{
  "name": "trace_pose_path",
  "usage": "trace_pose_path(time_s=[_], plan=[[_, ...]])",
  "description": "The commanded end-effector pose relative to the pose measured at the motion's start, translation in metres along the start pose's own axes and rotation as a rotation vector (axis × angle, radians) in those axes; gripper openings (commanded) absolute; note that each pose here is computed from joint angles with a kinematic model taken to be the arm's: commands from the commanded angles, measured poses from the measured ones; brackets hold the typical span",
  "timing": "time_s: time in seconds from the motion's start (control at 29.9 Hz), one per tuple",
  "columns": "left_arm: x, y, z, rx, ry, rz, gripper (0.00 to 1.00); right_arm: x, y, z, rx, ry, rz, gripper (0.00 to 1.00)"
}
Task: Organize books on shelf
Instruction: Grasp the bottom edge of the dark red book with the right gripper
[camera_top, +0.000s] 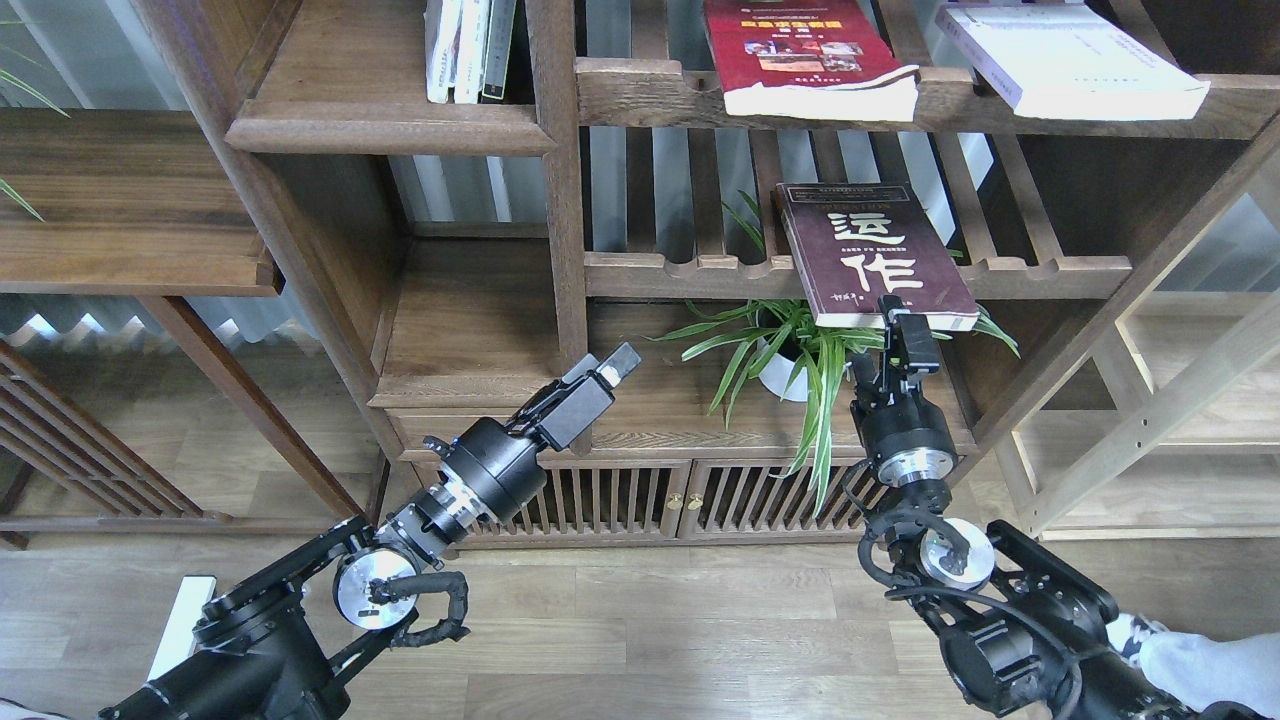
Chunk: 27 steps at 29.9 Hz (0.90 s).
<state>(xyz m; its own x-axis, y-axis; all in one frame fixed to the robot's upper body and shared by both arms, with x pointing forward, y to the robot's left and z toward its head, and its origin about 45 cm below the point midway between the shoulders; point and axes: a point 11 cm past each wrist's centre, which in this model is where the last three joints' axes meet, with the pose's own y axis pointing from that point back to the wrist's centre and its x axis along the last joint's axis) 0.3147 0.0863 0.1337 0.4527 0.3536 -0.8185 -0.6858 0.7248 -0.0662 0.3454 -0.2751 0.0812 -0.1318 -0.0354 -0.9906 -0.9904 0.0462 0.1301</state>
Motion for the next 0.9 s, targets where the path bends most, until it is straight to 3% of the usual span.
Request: trace_pose_path(time_s=[0.0,0.87], plan=[[0.001,0.001,-0.001,0.001,0.002,0.002,0.99,0.005,-0.004,-0.001,0.004,-0.005,0.030,1.00],[-0.001,-0.001,-0.002,0.000,0.005,-0.002,0.99,-0.020,-0.045,-0.006,0.047,-0.045,0.051,0.99]])
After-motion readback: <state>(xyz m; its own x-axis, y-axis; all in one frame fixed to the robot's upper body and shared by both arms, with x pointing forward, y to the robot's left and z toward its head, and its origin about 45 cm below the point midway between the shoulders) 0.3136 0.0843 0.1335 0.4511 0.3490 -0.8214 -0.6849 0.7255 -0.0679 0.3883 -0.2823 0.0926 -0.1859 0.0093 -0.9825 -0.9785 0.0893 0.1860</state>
